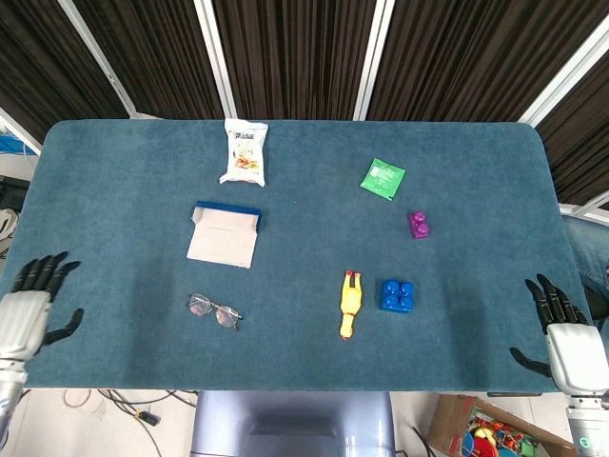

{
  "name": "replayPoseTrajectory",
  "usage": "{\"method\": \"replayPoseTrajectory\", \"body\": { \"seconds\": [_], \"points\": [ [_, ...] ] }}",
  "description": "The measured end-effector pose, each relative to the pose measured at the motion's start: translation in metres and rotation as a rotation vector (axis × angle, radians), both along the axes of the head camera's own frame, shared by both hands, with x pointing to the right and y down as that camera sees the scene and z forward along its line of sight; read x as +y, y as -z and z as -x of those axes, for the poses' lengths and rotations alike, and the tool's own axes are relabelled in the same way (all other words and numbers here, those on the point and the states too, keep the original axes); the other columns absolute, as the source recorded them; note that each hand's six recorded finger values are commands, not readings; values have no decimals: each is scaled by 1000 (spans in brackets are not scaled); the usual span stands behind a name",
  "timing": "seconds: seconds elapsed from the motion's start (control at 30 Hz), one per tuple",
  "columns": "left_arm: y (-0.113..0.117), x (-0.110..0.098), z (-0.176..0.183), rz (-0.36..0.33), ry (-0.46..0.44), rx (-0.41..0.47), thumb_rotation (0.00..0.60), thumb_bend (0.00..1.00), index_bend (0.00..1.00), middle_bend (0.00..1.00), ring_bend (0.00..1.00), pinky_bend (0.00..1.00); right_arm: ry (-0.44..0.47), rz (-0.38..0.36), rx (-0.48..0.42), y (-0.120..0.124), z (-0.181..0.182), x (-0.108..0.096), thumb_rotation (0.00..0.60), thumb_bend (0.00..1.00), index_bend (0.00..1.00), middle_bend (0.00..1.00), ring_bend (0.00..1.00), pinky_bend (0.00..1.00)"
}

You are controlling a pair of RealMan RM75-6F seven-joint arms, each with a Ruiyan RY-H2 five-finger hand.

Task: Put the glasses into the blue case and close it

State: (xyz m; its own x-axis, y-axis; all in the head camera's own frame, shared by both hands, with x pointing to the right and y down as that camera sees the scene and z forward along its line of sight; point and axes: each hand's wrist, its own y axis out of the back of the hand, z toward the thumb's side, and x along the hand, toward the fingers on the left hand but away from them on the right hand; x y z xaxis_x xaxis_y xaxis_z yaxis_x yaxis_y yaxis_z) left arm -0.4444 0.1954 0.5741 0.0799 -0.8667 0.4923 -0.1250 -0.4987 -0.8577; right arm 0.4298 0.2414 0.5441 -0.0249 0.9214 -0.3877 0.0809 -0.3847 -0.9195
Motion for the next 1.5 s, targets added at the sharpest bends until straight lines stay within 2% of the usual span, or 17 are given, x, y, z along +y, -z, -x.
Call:
{"method": "replayPoseTrajectory", "body": {
  "seconds": [0.33, 0.47, 0.6, 0.93, 1.2, 1.5],
  "points": [
    [-37, -46, -82, 126, -296, 48, 600, 332, 192, 52, 0, 0, -4, 31, -6, -3, 0, 0, 600, 167, 0, 0, 118, 272],
    [-55, -56, -115, 160, -376, 46, 600, 303, 227, 54, 0, 0, -8, 34, -7, -4, -1, -1, 600, 166, 0, 0, 118, 272],
    [-72, -57, -136, 195, -390, 65, 600, 303, 269, 57, 0, 0, -16, 33, -12, -3, -3, -2, 600, 166, 0, 0, 118, 272],
    [-102, -45, -167, 247, -482, 22, 600, 303, 312, 59, 0, 0, -30, 44, -16, -6, -4, -4, 600, 166, 0, 0, 118, 272],
    [-117, -32, -178, 294, -511, 11, 600, 304, 355, 59, 0, 0, -44, 45, -16, -6, -6, -4, 600, 166, 0, 0, 118, 272],
    [-125, -29, -180, 312, -505, 0, 600, 303, 416, 60, 0, 0, -42, 49, -11, -7, -7, -5, 600, 165, 0, 0, 119, 272]
  ]
}}
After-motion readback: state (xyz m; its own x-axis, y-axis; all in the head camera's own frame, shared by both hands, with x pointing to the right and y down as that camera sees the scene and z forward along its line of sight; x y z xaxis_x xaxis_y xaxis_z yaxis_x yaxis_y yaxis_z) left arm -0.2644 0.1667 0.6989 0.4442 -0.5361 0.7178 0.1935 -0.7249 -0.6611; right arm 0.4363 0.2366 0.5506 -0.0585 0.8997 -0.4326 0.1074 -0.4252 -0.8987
